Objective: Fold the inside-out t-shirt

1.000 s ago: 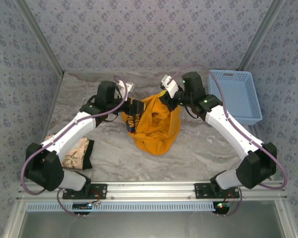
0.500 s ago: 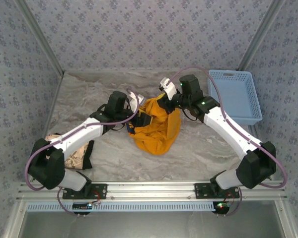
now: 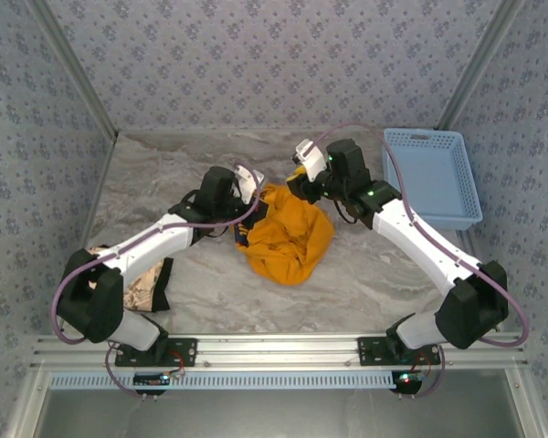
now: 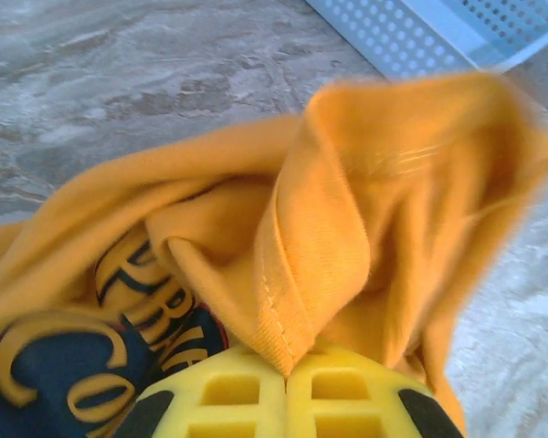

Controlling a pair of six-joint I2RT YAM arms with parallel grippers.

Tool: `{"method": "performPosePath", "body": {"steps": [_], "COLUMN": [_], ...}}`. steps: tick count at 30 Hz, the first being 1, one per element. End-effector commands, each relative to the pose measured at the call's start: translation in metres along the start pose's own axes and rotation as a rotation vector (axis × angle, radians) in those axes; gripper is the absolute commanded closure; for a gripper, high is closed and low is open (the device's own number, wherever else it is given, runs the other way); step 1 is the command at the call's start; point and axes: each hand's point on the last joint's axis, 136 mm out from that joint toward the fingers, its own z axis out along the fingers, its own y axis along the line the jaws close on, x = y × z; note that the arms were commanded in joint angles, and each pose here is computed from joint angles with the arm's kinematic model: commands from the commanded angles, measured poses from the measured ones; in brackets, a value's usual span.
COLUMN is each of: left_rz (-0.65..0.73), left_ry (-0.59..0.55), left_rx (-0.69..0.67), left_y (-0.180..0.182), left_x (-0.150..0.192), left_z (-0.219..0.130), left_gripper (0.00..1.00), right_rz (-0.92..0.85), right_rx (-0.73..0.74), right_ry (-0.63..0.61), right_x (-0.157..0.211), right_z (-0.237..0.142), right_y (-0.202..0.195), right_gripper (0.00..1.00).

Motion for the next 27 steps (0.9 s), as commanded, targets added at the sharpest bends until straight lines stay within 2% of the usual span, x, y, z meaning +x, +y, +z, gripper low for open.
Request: {"method": "performPosePath", "body": {"steps": [1, 6, 9, 11, 12, 14, 15, 16, 17, 20, 24, 27], "left_rz": [-0.004, -0.147, -0.165, -0.186, -0.191, -0.199, -0.204, -0.211, -0.217, -0.244, -0.253, -0.253], "left_ry": [-0.028, 0.067, 0.104, 0.107, 0.108, 0.109, 0.113, 0.115, 0.111, 0.103, 0.102, 0.101], "left_rx": [0.139, 0.244, 0.296, 0.334, 0.352, 0.36, 0.358, 0.358, 0.356, 0.372, 0.396, 0.399], "left_y": [-0.032, -0.039, -0.041, -0.043, -0.045, -0.044, -0.044, -0.043, -0.042, -0.043, -0.047, -0.049], "left_x": [-0.025, -0.017, -0.015, -0.019, -0.02, -0.024, -0.024, -0.025, -0.026, -0.03, -0.032, -0.032], "left_z": [-0.021, -0.028, -0.034, -0.041, -0.044, -0.05, -0.051, -0.052, -0.053, -0.054, -0.058, -0.06], "left_gripper": [1.0, 1.0, 1.0, 1.0, 1.0, 1.0, 1.0, 1.0, 1.0, 1.0, 1.0, 1.0], "right_rz": [0.071, 0.212, 0.309, 0.471, 0.553, 0.753, 0.829, 0.87, 0.878, 0.88, 0.911, 0.884], "right_rx": [0.311, 0.524, 0.469, 0.282, 0.233, 0.233, 0.231, 0.225, 0.233, 0.24, 0.231, 0.307], "right_ry": [0.082, 0.275, 0.37, 0.372, 0.389, 0.366, 0.366, 0.385, 0.408, 0.405, 0.438, 0.413], "right_x": [0.023, 0.059, 0.088, 0.098, 0.114, 0.132, 0.136, 0.14, 0.144, 0.146, 0.161, 0.167], "right_z": [-0.001, -0.04, -0.062, -0.063, -0.064, -0.071, -0.072, -0.073, -0.073, -0.065, -0.033, -0.011], "right_y": [-0.055, -0.069, -0.043, -0.006, 0.007, 0.017, 0.022, 0.03, 0.039, 0.063, 0.079, 0.067], "right_gripper": [0.59, 0.58, 0.58, 0.59, 0.6, 0.63, 0.61, 0.55, 0.51, 0.5, 0.54, 0.6]}}
